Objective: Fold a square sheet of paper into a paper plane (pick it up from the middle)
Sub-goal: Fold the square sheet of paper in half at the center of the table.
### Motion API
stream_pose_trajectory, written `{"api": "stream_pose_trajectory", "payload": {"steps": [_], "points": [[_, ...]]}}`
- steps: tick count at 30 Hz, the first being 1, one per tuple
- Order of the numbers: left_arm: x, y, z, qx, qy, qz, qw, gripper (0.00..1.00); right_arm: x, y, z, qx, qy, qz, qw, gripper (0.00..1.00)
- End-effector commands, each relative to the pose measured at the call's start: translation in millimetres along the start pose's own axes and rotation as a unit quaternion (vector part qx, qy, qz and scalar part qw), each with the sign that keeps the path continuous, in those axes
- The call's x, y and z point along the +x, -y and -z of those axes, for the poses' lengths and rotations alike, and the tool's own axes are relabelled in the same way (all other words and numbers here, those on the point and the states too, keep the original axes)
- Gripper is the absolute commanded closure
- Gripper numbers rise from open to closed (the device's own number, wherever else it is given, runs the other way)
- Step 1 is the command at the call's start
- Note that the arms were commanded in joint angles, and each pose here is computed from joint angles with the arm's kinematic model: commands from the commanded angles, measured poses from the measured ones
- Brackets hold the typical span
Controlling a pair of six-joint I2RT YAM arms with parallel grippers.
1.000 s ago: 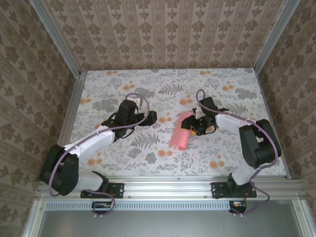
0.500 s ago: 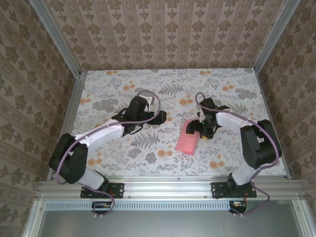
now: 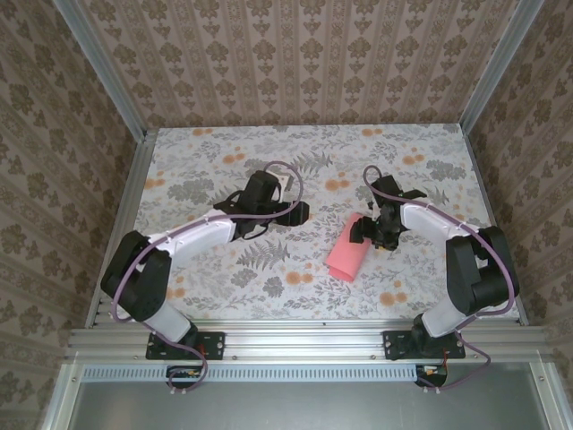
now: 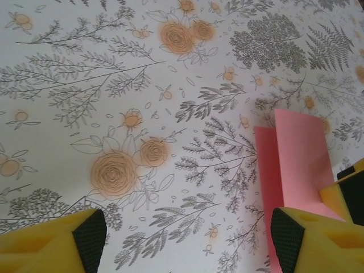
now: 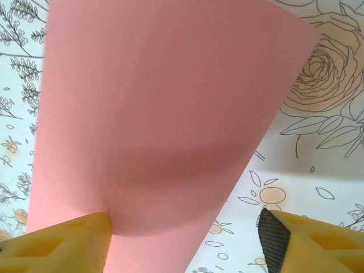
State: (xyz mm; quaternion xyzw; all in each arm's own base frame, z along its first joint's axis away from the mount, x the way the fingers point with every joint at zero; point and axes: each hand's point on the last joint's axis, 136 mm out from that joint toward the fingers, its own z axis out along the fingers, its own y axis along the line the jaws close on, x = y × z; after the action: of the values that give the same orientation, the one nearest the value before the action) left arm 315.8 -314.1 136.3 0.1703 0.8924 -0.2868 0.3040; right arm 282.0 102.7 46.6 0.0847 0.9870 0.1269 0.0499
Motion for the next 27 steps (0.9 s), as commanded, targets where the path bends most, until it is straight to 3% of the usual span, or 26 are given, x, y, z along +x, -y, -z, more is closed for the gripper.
{"api": "stream_pose_trajectory", "payload": {"steps": [1,8,20,27], "points": [[-2.5,15.6,-3.2,0.020,-0.009,-0.013,1.000,0.24,13.7,14.1,-0.4,0.021,-0.018,0.013,1.000,0.32],[2.0,27.2,-14.6,0.030,-0.024,-0.014,0.999,0.27,13.9,8.5,-12.2,-0.010,-0.030,0.010,0.999,0.41],[3.4,21.5,-15.8,0.013,-0.026,-0.009,1.000,0.27,13.1,-14.2,-33.9,-0.089,-0.043,0.007,0.995,0.45],[0.3,15.9,-11.6,-0.002,-0.016,-0.003,1.000,0.26,0.3,-52.6,-29.6,-0.197,-0.028,0.010,0.980,0.50]]}}
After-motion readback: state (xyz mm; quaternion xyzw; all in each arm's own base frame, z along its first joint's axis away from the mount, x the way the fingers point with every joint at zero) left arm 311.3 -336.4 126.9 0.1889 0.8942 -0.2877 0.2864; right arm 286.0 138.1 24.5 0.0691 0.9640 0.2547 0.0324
